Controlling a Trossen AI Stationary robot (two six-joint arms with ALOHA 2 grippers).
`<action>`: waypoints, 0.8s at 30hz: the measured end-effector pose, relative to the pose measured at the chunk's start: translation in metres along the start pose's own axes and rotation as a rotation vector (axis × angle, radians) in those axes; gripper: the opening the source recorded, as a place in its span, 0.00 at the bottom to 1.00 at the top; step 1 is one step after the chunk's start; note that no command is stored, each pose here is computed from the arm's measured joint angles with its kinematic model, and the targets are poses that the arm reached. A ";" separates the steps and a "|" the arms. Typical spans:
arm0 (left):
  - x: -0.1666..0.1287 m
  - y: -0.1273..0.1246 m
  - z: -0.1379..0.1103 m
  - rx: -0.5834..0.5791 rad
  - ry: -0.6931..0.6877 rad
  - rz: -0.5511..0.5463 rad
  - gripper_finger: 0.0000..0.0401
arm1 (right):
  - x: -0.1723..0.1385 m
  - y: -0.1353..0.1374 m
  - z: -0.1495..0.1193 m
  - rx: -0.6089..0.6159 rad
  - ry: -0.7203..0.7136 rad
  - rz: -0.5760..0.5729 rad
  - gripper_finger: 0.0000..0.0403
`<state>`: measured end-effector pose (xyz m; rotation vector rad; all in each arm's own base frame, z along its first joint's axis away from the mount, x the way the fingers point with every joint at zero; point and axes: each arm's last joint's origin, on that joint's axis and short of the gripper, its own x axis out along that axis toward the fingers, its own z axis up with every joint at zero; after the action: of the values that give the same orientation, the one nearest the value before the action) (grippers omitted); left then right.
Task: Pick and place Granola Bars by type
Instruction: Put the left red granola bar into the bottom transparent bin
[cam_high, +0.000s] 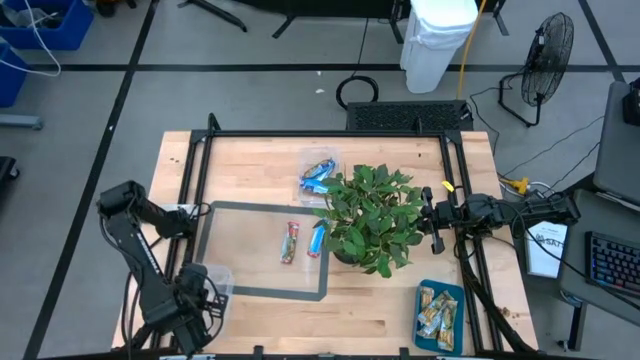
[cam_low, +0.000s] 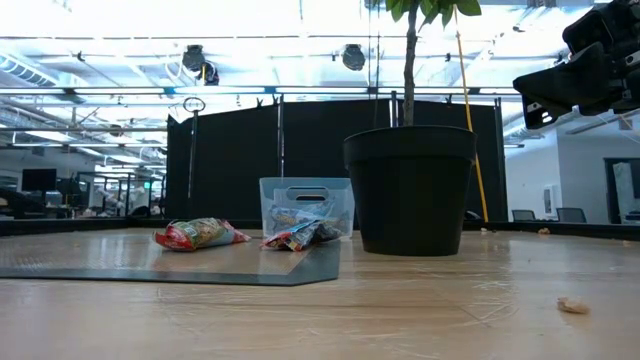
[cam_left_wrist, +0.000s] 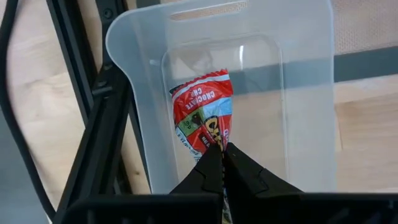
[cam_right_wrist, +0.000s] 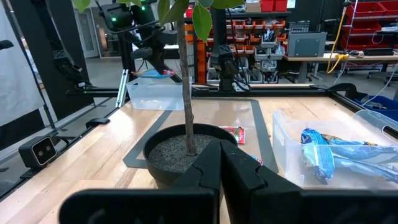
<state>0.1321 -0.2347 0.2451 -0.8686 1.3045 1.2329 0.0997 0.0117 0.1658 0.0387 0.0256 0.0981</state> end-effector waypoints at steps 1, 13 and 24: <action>0.000 0.000 0.000 -0.001 -0.003 0.002 0.02 | 0.000 0.000 0.000 0.000 0.000 0.000 0.00; 0.000 0.002 0.002 -0.002 -0.025 0.022 0.02 | 0.000 0.000 0.000 0.000 0.001 0.000 0.00; 0.000 -0.001 0.004 0.027 -0.099 -0.067 0.07 | 0.000 0.000 0.000 0.000 0.001 0.000 0.00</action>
<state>0.1338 -0.2308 0.2458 -0.8158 1.2008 1.1882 0.0997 0.0117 0.1657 0.0388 0.0263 0.0983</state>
